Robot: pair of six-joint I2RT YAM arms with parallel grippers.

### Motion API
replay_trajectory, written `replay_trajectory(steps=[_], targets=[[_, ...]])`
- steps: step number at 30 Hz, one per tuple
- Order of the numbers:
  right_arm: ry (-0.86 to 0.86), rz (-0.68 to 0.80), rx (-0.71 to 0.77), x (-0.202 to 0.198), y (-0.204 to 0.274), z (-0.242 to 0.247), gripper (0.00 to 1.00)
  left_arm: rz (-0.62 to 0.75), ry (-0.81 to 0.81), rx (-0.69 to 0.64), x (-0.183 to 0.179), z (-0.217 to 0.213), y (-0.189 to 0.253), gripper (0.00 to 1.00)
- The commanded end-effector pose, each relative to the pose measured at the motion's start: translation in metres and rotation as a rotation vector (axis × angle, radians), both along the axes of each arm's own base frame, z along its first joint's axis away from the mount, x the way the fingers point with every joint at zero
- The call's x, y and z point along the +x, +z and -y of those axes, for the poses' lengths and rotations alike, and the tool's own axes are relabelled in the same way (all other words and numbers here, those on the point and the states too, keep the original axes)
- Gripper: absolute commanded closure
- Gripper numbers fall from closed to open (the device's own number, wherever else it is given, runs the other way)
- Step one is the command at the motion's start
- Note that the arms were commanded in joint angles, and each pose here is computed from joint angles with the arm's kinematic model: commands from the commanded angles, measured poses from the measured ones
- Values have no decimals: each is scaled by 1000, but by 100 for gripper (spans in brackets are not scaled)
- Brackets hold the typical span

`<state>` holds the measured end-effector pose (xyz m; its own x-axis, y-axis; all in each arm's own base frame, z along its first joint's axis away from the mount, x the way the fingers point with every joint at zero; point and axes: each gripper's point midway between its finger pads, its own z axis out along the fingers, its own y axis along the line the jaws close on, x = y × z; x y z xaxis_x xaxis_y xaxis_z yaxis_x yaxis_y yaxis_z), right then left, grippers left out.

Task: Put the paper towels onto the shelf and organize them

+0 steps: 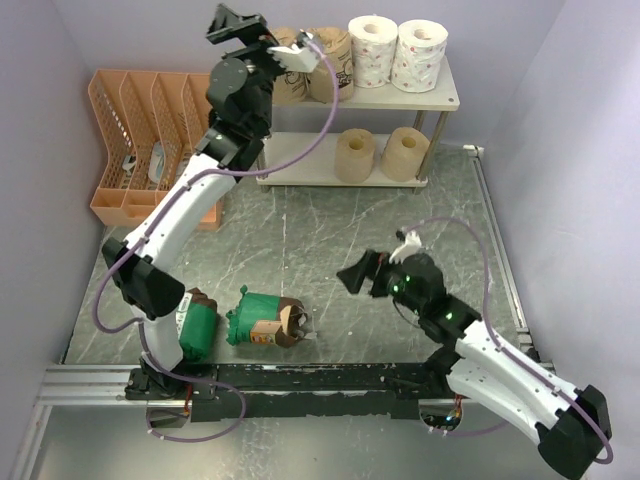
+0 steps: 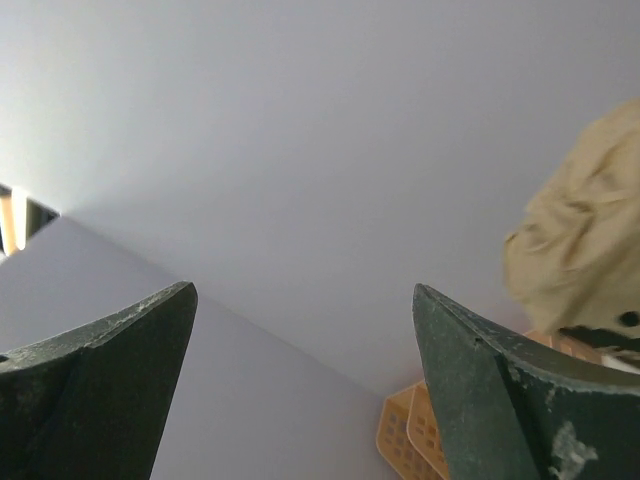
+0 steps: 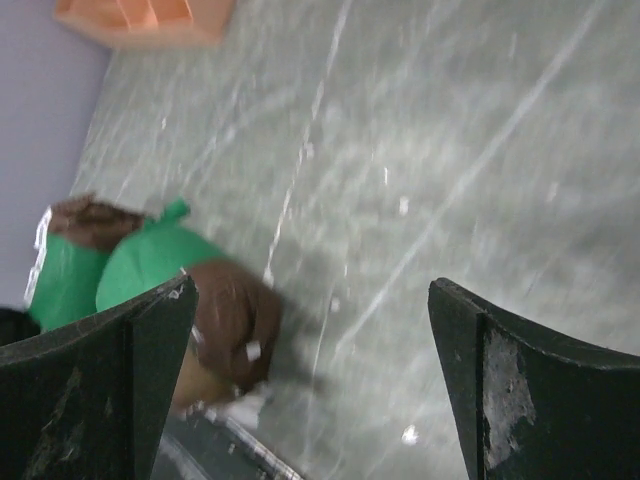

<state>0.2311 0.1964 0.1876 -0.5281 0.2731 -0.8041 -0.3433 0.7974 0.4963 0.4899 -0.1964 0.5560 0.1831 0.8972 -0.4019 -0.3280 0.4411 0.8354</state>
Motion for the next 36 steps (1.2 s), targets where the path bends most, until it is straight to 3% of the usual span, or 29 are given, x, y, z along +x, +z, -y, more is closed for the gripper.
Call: replay_trajectory(steps=[1, 8, 13, 20, 24, 28, 36], targets=[[83, -203, 387, -42, -15, -31, 1, -50, 23, -156, -18, -34, 13, 0], [153, -279, 386, -70, -31, -51, 2, -137, -21, -338, -28, -68, 7, 0], [273, -283, 336, -92, -31, -87, 4, -283, -60, -439, -38, -91, -13, 0], [375, -237, 216, -115, -33, -129, 4, -675, -131, -610, -65, -125, -118, 1], [391, -225, 201, -116, -35, -137, 4, -796, -122, -709, -85, -151, -168, 5], [404, -232, 200, -115, -41, -146, 4, -807, -116, -755, -104, -167, -188, 6], [400, -250, 172, -112, -58, -155, 4, -797, -94, -821, -122, -205, -187, 8]])
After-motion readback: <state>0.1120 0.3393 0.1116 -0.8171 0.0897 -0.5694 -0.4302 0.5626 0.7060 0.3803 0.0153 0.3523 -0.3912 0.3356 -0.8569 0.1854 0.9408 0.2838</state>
